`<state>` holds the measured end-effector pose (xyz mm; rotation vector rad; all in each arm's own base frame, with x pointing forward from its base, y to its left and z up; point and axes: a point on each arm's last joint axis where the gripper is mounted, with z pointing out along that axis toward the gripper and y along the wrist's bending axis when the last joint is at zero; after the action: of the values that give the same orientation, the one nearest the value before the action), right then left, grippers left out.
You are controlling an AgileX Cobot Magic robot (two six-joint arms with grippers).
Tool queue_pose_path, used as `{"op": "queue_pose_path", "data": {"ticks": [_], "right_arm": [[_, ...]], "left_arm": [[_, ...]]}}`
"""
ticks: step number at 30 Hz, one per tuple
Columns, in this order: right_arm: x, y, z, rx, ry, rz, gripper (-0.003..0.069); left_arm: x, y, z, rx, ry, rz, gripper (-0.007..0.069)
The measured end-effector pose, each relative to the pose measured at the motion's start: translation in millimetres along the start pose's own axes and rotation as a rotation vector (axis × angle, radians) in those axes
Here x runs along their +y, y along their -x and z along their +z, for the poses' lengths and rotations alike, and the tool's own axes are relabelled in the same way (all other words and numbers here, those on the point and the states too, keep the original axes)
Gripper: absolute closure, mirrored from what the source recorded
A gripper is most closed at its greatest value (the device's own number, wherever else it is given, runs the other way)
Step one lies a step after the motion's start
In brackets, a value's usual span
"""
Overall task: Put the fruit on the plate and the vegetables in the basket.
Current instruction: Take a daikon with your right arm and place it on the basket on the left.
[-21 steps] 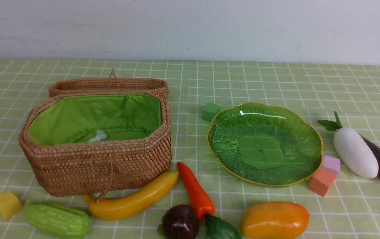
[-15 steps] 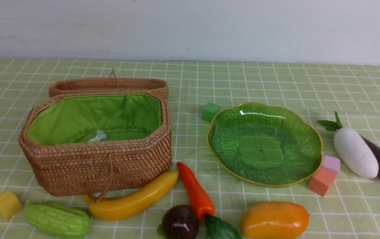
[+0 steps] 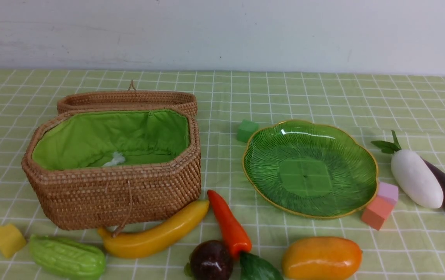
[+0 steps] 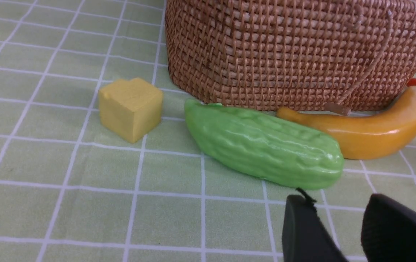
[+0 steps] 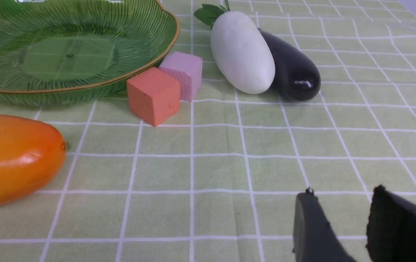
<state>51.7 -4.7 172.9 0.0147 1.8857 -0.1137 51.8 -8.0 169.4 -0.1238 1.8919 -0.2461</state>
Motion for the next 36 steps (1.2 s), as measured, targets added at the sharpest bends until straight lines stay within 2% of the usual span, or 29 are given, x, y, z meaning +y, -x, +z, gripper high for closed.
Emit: {"op": "queue_pose_path", "data": {"ticks": [23,26,31,36], "right_arm": [[-0.1,1.7,0.6,-0.032,-0.002,0.0,0.0417],[0.9,12.5,0.1,-0.166,0.016,0.101,0.0417],[-5.0,36.9,-7.8,-0.455,0.046,0.457,0.0417],[-15.7,49.9,-17.0,-0.658,0.036,0.671,0.0417]], "left_arm": [[0.0,0.0,0.0,0.0,0.0,0.0,0.0386],[0.0,0.0,0.0,0.0,0.0,0.0,0.0386],[0.0,0.0,0.0,0.0,0.0,0.0,0.0386],[0.0,0.0,0.0,0.0,0.0,0.0,0.0386]]}}
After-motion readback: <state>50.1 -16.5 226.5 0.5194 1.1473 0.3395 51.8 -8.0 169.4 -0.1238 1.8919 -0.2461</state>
